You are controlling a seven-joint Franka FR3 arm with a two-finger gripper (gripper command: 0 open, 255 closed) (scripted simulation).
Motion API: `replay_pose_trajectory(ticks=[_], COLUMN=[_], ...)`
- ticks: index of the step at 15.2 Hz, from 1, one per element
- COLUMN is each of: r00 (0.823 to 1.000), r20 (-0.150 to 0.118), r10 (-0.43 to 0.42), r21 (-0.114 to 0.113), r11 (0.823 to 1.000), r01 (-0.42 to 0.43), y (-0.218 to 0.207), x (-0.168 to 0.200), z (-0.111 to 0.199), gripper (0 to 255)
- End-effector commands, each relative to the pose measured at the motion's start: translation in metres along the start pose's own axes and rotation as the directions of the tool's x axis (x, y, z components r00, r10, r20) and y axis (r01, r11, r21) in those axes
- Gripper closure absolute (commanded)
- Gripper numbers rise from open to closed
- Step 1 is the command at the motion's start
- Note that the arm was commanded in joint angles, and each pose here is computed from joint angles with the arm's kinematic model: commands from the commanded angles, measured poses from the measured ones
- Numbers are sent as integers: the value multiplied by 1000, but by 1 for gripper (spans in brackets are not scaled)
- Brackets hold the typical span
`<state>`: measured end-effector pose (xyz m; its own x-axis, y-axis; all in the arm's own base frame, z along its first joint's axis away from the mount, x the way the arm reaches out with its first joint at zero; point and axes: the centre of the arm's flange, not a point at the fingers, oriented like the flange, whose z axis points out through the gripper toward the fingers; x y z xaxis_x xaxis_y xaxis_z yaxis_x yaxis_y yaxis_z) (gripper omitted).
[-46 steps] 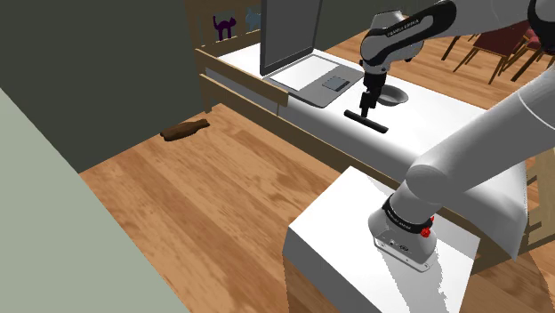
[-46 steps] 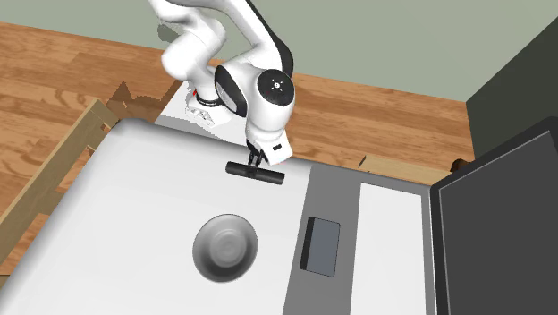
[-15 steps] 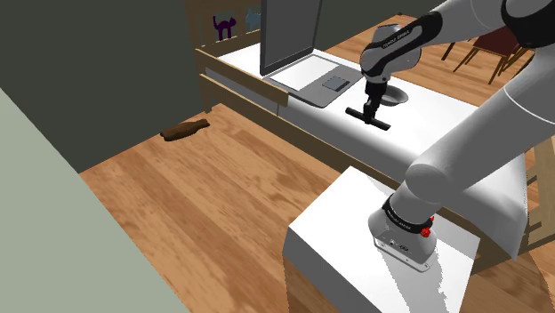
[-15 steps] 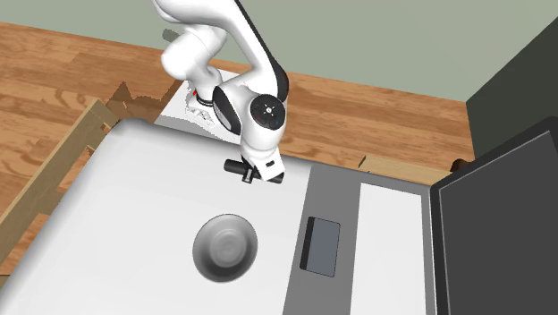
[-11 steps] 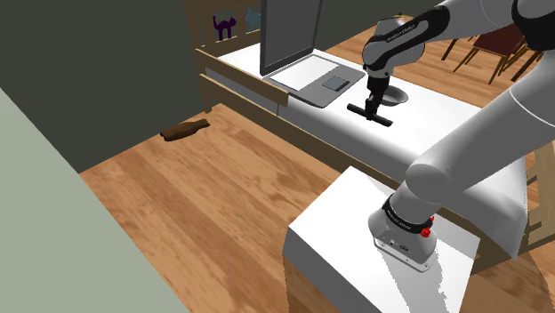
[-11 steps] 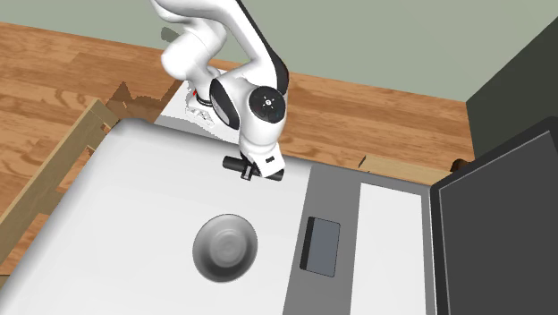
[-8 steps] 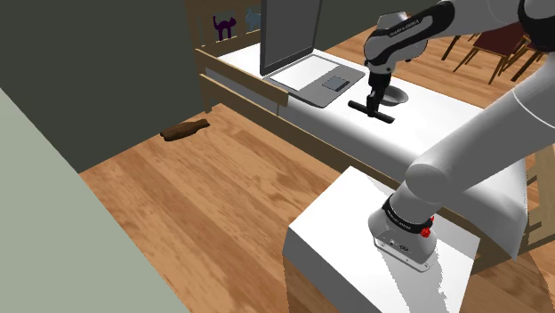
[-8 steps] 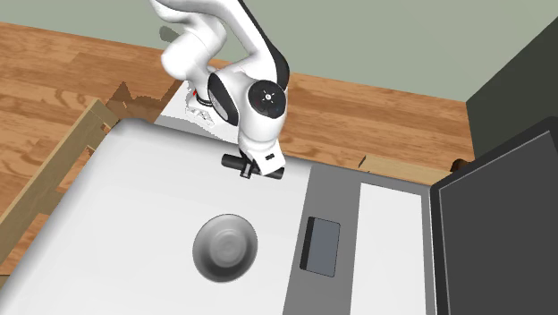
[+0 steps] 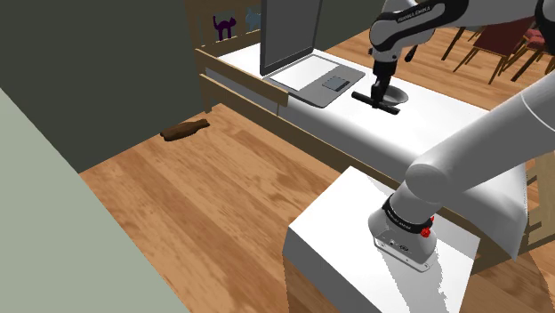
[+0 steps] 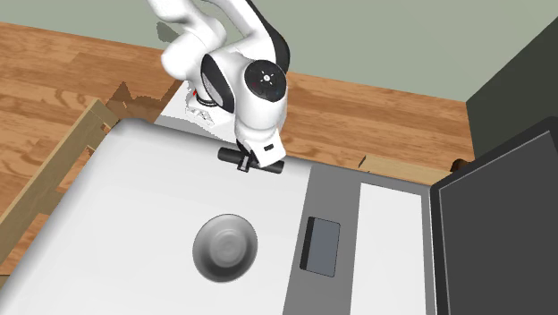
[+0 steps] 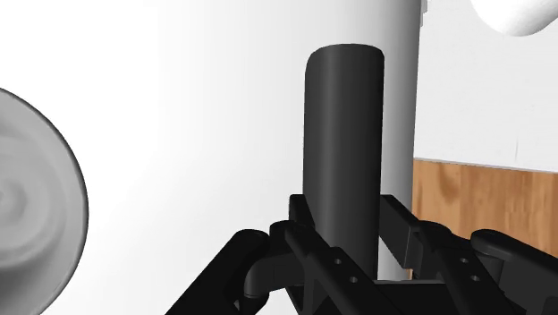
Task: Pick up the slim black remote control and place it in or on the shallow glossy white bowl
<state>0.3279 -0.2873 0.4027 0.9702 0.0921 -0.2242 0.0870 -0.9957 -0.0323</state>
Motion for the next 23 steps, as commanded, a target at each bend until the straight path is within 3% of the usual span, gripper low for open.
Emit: replay_pose_trajectory(ticks=[1, 5, 23], r00=[1000, 1000, 1000], r20=[0, 0, 0], r10=[0, 0, 0], r21=[0, 0, 0], r11=[1000, 1000, 1000], r01=[0, 0, 0], y=[-1, -2, 239], x=[-2, -6, -11], z=[-11, -28, -22], gripper=[255, 255, 255])
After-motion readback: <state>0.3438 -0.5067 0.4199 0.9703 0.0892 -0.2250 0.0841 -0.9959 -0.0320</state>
